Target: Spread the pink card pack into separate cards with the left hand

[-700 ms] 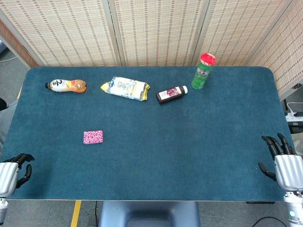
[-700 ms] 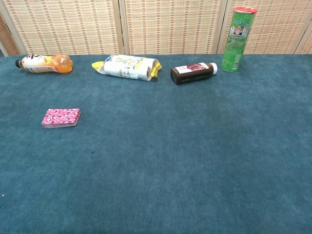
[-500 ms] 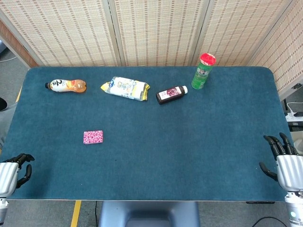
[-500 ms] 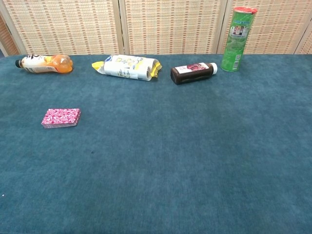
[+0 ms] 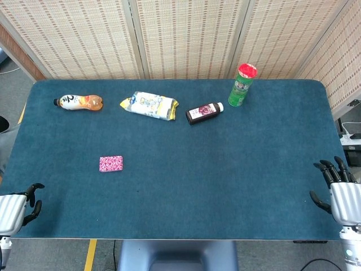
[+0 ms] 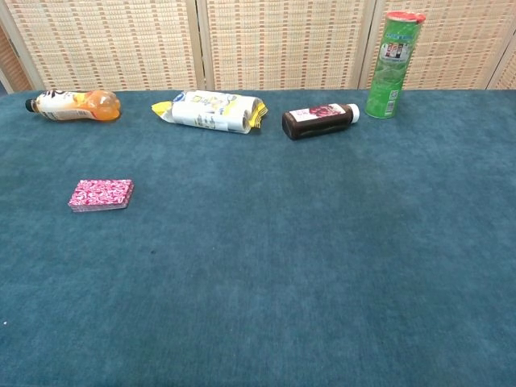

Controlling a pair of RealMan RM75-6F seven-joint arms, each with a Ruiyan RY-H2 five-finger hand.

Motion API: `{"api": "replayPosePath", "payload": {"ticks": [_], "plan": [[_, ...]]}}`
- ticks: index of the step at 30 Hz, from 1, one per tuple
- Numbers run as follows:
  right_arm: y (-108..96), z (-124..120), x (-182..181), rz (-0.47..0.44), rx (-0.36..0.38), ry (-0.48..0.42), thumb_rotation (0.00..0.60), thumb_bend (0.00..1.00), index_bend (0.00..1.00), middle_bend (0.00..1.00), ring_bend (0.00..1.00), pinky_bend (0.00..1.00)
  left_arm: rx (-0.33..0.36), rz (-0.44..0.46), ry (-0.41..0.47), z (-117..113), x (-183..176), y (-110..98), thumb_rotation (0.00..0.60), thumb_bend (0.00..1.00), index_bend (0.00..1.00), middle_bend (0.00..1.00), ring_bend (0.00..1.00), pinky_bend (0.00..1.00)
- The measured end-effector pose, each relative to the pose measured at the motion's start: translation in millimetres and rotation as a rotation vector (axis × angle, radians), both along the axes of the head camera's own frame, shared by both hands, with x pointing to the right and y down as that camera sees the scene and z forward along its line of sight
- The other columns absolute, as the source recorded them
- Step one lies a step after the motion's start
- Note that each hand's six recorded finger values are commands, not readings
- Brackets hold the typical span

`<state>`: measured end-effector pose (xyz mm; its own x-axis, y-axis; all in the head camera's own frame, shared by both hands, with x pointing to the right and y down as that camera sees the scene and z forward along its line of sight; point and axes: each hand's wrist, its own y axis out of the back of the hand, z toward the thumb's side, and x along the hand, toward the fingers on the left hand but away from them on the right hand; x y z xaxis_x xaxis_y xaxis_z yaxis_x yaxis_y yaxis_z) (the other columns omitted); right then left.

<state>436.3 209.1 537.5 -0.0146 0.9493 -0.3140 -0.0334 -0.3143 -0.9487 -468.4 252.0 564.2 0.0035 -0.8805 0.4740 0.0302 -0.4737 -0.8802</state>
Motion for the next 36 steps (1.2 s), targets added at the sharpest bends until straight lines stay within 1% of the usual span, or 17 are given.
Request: {"api": "replayPosePath", "payload": {"ticks": [2, 3, 4, 5, 6, 7, 8, 10, 12, 13, 15, 17, 19, 22, 31, 34, 36], "plan": [[0.4, -0.7, -0.9, -0.009, -0.002, -0.004, 0.600, 0.29, 0.38, 0.26, 0.11, 0.35, 0.002, 0.002, -0.001, -0.5, 1.2, -0.4, 0.600, 0.39, 0.29, 0.96, 0.99, 0.97], [0.2, -1.8, -1.1, -0.013, 0.003, -0.005, 0.600, 0.36, 0.46, 0.32, 0.18, 0.36, 0.003, 0.004, -0.002, -0.5, 2.1, -0.9, 0.600, 0.39, 0.28, 0.98, 1.00, 0.99], [-0.1, -2.9, -0.8, -0.015, 0.009, -0.002, 0.600, 0.40, 0.52, 0.36, 0.23, 0.38, 0.004, 0.007, -0.003, -0.2, 3.2, -1.8, 0.600, 0.39, 0.26, 1.00, 1.00, 1.00], [-0.7, -4.1, -0.3, -0.016, 0.018, 0.001, 0.600, 0.44, 0.60, 0.42, 0.30, 0.42, 0.003, 0.010, -0.004, 0.9, 5.2, -3.3, 0.600, 0.39, 0.25, 1.00, 1.00, 1.00], [-1.4, -5.7, 0.1, -0.018, 0.030, 0.005, 0.600, 0.47, 0.67, 0.48, 0.36, 0.48, -0.001, 0.012, -0.004, 2.1, 6.8, -4.5, 0.600, 0.39, 0.22, 1.00, 1.00, 1.00], [-2.1, -6.8, 0.2, -0.018, 0.039, 0.006, 0.600, 0.49, 0.70, 0.50, 0.39, 0.51, -0.007, 0.014, -0.003, 3.7, 8.7, -5.8, 0.600, 0.39, 0.21, 1.00, 1.00, 1.00], [-2.9, -7.8, 0.1, -0.019, 0.049, 0.006, 0.600, 0.52, 0.73, 0.53, 0.43, 0.57, -0.019, 0.016, 0.000, 6.3, 11.9, -7.8, 0.600, 0.40, 0.20, 1.00, 1.00, 1.00], [-4.4, -9.8, 0.1, -0.020, 0.070, 0.000, 0.600, 0.55, 0.75, 0.57, 0.48, 0.68, -0.042, 0.024, 0.004, 11.1, 17.9, -11.4, 0.600, 0.40, 0.19, 1.00, 1.00, 1.00], [-5.7, -12.1, -0.2, -0.024, 0.096, -0.006, 0.600, 0.57, 0.76, 0.59, 0.58, 0.83, -0.075, 0.037, 0.007, 18.0, 26.3, -16.2, 0.600, 0.40, 0.21, 1.00, 1.00, 1.00], [-6.0, -13.2, -0.4, -0.024, 0.108, -0.012, 0.600, 0.58, 0.76, 0.60, 0.62, 0.88, -0.090, 0.044, 0.008, 21.3, 30.3, -18.6, 0.600, 0.39, 0.22, 1.00, 1.00, 1.00], [-5.7, -15.6, -0.3, -0.023, 0.132, -0.029, 0.600, 0.59, 0.76, 0.61, 0.67, 0.93, -0.126, 0.055, 0.008, 29.6, 39.0, -23.9, 0.600, 0.39, 0.24, 0.99, 1.00, 1.00], [-5.0, -16.6, 0.1, -0.023, 0.144, -0.038, 0.600, 0.59, 0.76, 0.62, 0.69, 0.95, -0.156, 0.056, 0.008, 37.6, 46.4, -29.0, 0.600, 0.39, 0.26, 0.97, 1.00, 1.00], [-4.5, -16.9, 0.1, -0.022, 0.146, -0.047, 0.600, 0.59, 0.76, 0.62, 0.70, 0.96, -0.175, 0.052, 0.007, 43.9, 52.5, -34.0, 0.600, 0.39, 0.29, 0.95, 1.00, 1.00], [-4.2, -16.2, -0.3, -0.024, 0.141, -0.061, 0.600, 0.59, 0.76, 0.62, 0.70, 0.96, -0.197, 0.046, 0.001, 53.3, 63.4, -42.7, 0.600, 0.39, 0.31, 0.94, 1.00, 1.00], [-4.7, -15.8, -1.3, -0.033, 0.137, -0.085, 0.600, 0.59, 0.76, 0.62, 0.70, 0.96, -0.247, 0.034, -0.046, 77.3, 97.8, -64.8, 0.600, 0.39, 0.19, 1.00, 1.00, 1.00], [-5.2, -16.1, -1.0, -0.032, 0.140, -0.090, 0.600, 0.59, 0.76, 0.62, 0.70, 0.96, -0.265, 0.005, -0.057, 85.5, 107.2, -69.3, 0.600, 0.39, 0.18, 1.00, 1.00, 1.00], [-5.3, -16.0, -0.7, -0.031, 0.139, -0.092, 0.600, 0.59, 0.76, 0.62, 0.70, 0.96, -0.269, -0.031, -0.063, 91.4, 114.1, -72.8, 0.600, 0.39, 0.18, 1.00, 1.00, 1.00]]}}
